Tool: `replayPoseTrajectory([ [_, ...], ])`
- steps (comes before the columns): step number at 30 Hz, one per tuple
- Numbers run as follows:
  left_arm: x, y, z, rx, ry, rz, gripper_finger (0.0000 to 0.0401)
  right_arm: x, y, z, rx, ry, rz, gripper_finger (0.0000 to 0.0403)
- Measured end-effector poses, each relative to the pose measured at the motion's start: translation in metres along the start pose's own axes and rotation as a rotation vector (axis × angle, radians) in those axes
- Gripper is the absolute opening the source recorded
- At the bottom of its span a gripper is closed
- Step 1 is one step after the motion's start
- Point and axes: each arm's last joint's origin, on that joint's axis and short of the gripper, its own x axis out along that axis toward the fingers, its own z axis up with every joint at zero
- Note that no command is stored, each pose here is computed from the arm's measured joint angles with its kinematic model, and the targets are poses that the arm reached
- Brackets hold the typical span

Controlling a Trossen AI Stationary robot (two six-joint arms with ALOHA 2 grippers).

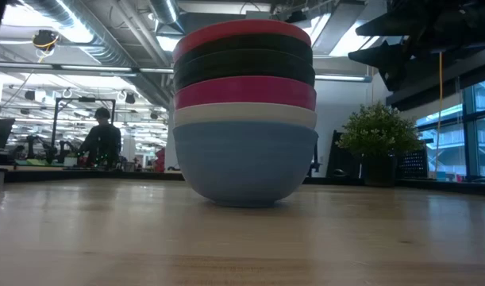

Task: Nest bowls inside each other
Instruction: Return to Home Position

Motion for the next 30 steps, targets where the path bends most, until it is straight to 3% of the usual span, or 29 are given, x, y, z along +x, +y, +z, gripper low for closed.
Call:
replayPoseTrajectory([
  [6, -0.062, 0.015, -0.005, -0.034, -0.196, 0.045, 0.0114, -0.002, 0.001, 0.002, -0.048, -0.015, 0.006, 0.02],
  [12, -0.093, 0.016, -0.015, -0.019, -0.269, 0.042, 0.0114, -0.007, 0.001, 0.011, -0.1, -0.091, 0.014, 0.02],
  [20, -0.085, 0.012, -0.04, -0.037, -0.258, 0.113, 0.0114, -0.016, -0.004, 0.024, -0.133, -0.188, 0.001, 0.02],
  [30, -0.08, 0.024, -0.095, -0.163, -0.397, 0.083, 0.0114, -0.02, -0.009, 0.028, -0.155, -0.195, 0.015, 0.02],
])
